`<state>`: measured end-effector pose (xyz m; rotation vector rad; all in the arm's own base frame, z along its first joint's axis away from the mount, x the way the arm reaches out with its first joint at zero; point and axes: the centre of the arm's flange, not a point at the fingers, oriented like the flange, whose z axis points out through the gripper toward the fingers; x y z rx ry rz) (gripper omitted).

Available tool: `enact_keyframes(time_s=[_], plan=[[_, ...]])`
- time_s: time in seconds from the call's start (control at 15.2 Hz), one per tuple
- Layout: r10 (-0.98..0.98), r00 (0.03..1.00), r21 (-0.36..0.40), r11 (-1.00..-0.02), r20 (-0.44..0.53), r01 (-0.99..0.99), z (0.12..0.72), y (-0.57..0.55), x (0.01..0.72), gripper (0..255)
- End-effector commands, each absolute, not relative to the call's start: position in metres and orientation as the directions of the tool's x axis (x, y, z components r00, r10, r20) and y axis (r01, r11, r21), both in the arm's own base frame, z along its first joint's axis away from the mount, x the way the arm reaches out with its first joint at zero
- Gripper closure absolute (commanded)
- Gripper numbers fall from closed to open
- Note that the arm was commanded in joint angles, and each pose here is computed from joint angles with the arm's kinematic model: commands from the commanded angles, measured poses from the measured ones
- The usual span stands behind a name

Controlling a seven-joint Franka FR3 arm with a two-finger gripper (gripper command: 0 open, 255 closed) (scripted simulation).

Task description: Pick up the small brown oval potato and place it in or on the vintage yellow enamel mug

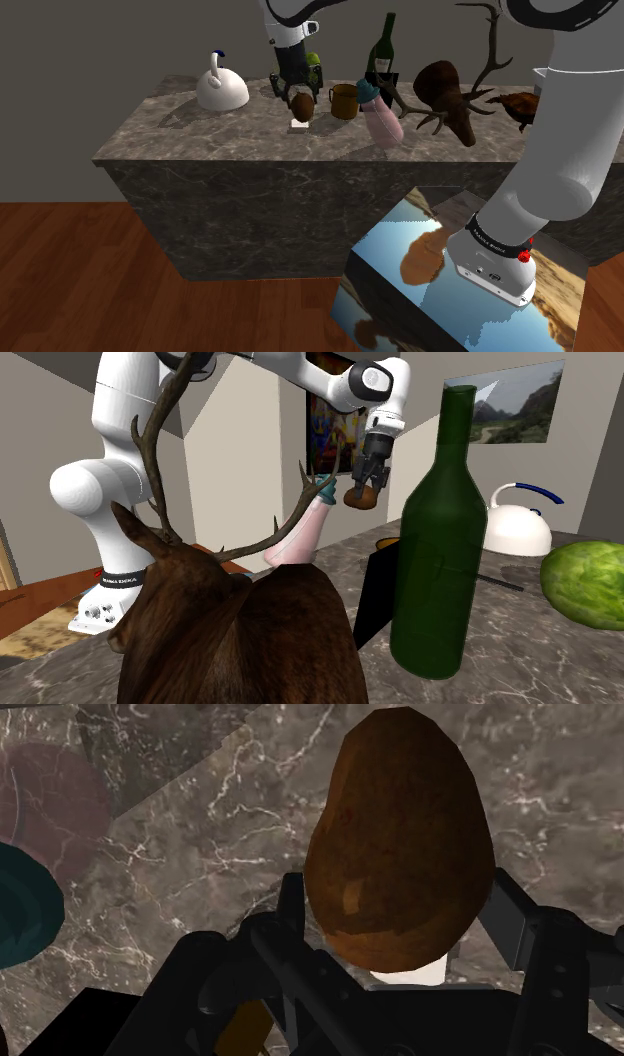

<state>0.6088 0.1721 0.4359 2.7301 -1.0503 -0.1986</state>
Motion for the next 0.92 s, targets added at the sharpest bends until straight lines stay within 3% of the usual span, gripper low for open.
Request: enact_keyframes(time_s=[0.0,0.86], plan=[[-0.674,0.737,0.242,-0.724,-0.05,-0.646,0.446,0.172,0.608,255],[-0.674,0.737,0.242,-0.724,-0.05,-0.646,0.497,0.133,0.617,255]])
